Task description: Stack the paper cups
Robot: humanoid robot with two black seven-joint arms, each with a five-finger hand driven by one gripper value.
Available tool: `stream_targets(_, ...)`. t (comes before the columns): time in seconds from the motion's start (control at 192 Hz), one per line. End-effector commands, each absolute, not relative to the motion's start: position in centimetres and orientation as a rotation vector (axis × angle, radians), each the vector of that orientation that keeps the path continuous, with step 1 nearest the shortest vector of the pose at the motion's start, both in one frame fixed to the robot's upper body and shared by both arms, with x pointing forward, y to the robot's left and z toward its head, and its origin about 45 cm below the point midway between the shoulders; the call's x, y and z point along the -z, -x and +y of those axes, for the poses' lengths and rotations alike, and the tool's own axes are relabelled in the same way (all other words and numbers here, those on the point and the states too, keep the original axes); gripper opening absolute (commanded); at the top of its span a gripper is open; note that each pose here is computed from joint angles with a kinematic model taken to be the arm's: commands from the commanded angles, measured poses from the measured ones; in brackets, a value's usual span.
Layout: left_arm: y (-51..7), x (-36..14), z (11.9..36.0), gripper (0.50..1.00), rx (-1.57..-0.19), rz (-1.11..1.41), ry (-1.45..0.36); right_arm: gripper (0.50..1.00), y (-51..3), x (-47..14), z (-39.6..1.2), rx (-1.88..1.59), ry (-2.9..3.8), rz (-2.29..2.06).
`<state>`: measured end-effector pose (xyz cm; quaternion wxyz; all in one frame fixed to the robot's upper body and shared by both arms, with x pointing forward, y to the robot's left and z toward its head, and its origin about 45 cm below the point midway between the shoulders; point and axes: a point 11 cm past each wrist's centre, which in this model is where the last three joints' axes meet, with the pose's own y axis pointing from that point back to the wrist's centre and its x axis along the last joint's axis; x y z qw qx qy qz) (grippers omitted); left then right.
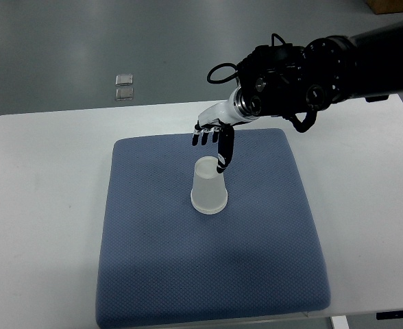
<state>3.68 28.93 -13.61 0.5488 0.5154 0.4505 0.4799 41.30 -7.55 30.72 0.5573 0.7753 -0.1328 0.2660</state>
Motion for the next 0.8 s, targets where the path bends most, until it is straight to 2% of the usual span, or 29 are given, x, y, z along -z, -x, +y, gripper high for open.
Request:
stream_targets(0.0, -3.7, 13.6, 28.9, 1.0, -1.136, 1.066, -1.22, 0.889, -42.5, -31.5, -9.5, -0.57, -1.875, -0.407)
stream_targets(0.245, -3.7, 13.6, 28.9, 1.0, -1.133, 1.065, -1.221, 0.889, -46.0, -33.2, -14.5, -0.454, -1.985, -0.679)
stream_targets(0.376, -3.7, 13.6, 28.9, 1.0, -1.135, 1.065, -1.221, 0.889, -48.1, -33.0, -16.6, -0.334, -2.092, -0.969)
stream_targets(0.684, -3.7, 13.6, 28.9, 1.0, -1.133, 1.065, -1.221, 0.895, -50.9, -28.9, -21.0, 0.257, -2.337, -1.663)
stream_targets(0.793, -3.7, 13.6, 28.9, 1.0, -1.133, 1.065, -1.221, 0.913, -51.3, -28.1, -22.5, 0.527, -2.397, -1.883)
